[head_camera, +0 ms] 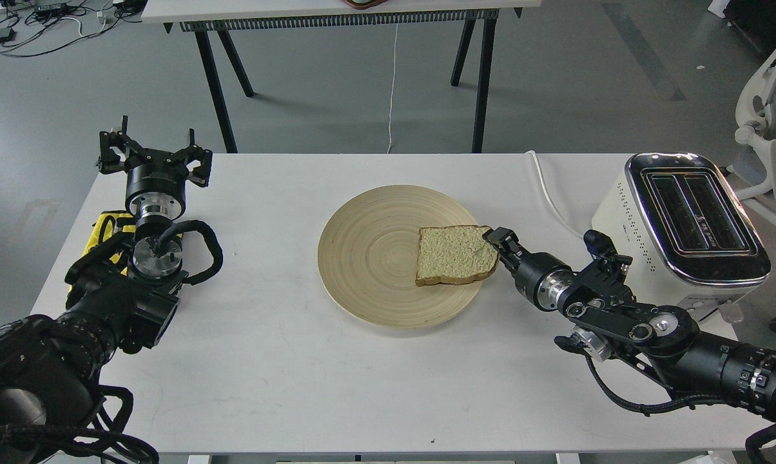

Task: Put bread in toaster with right arm
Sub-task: 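Close the right gripper on the edge of the bread slice, then lift the bread slice with the right gripper up over the toaster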

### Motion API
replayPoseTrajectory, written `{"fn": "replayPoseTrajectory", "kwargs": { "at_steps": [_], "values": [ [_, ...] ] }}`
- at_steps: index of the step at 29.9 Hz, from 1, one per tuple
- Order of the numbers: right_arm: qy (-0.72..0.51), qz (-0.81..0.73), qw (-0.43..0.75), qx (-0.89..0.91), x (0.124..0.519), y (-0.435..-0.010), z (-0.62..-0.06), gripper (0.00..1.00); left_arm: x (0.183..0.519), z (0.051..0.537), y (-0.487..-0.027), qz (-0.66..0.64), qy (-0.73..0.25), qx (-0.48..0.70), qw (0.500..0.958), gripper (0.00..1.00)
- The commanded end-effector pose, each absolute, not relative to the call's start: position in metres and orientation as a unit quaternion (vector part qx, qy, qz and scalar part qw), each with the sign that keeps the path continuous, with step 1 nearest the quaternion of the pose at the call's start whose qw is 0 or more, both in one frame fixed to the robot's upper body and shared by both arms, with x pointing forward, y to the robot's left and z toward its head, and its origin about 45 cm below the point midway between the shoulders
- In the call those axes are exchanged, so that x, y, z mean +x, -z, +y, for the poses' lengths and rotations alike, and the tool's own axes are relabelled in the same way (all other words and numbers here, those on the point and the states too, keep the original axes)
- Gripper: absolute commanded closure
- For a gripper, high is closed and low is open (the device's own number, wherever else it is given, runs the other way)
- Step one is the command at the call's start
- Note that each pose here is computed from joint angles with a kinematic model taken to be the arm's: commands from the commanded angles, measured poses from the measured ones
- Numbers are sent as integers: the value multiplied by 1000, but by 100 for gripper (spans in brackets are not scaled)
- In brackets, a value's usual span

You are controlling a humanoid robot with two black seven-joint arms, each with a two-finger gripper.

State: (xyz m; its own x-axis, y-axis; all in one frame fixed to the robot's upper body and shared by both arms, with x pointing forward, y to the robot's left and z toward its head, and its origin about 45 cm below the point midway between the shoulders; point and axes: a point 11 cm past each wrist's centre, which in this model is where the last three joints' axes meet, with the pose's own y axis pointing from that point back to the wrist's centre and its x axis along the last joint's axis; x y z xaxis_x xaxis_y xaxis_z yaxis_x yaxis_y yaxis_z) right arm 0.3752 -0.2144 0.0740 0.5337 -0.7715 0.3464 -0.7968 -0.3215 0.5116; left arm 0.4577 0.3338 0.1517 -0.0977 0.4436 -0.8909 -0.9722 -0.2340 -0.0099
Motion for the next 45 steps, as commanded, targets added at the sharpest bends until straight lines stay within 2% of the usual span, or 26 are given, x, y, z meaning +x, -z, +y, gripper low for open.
{"fn": "replayPoseTrajectory", "kwargs": {
  "at_steps": [1, 19, 37, 40, 45],
  "values": [
    [-20, -482, 326, 813, 375, -74, -214, 61, 458, 333, -152, 320, -668, -413, 530, 0],
    [-22, -483, 318, 816, 377, -78, -213, 75, 458, 334, -152, 320, -668, -413, 530, 0],
    [-27, -479, 305, 823, 377, -94, -219, 82, 458, 334, -152, 320, -668, -413, 530, 0],
    [-32, -482, 289, 826, 384, -104, -213, 87, 458, 334, -152, 320, -668, -413, 530, 0],
    [-59, -478, 260, 837, 401, -134, -198, 91, 458, 334, -152, 320, -668, -413, 530, 0]
  ]
}}
